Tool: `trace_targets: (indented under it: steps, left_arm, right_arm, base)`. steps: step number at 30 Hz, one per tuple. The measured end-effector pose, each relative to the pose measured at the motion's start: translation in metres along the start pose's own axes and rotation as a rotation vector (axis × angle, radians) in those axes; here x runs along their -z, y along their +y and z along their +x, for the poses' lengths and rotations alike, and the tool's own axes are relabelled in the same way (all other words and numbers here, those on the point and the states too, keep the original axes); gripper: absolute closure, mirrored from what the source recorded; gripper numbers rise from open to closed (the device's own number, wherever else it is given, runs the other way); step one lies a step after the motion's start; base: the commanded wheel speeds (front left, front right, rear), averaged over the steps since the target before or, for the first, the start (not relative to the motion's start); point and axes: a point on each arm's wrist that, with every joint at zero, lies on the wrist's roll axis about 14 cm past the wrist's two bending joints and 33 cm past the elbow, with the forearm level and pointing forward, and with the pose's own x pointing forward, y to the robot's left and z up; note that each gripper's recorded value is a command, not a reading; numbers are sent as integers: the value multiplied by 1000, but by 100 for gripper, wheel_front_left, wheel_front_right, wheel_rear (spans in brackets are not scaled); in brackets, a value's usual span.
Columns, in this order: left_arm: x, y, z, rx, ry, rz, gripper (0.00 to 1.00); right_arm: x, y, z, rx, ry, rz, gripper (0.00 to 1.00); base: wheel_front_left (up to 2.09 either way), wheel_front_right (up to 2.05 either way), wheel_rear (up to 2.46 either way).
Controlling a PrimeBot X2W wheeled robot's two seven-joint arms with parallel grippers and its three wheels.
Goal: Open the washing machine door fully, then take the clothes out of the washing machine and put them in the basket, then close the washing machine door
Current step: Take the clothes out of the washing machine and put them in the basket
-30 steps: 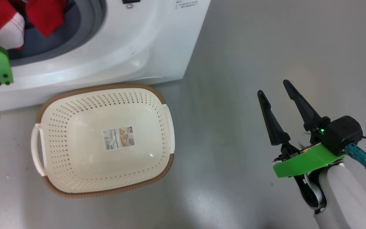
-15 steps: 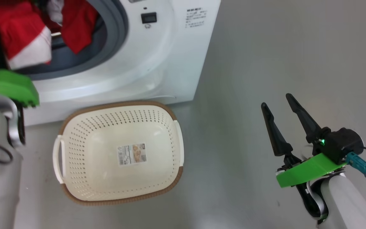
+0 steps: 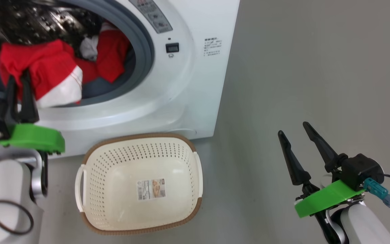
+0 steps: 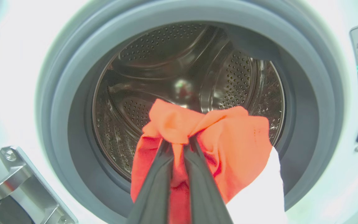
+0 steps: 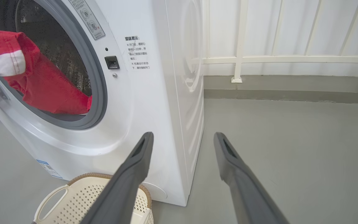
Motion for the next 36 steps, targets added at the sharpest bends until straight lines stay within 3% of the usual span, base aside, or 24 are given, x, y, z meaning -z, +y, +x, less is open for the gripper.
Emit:
trace_targets:
  steps: [11,15,23,36]
  left_arm:
    - [-54,-14,-42,36,-154,-50,100]
    - [-58,-18,-56,50,-140,-63,100]
    - [22,-45,-78,80,181,-221,100]
    - [150,-72,-98,82,607,-325,100]
  right_arm:
    - [-15,2,-18,25,-44,42,0]
    - [-15,3,-22,31,-45,50,0]
    - [-4,0,-18,48,-20,91,0]
    - [17,-12,-4,71,32,92,0]
  base:
    - [0,0,0]
    - [0,0,0]
    - [0,0,0]
    - [0,0,0]
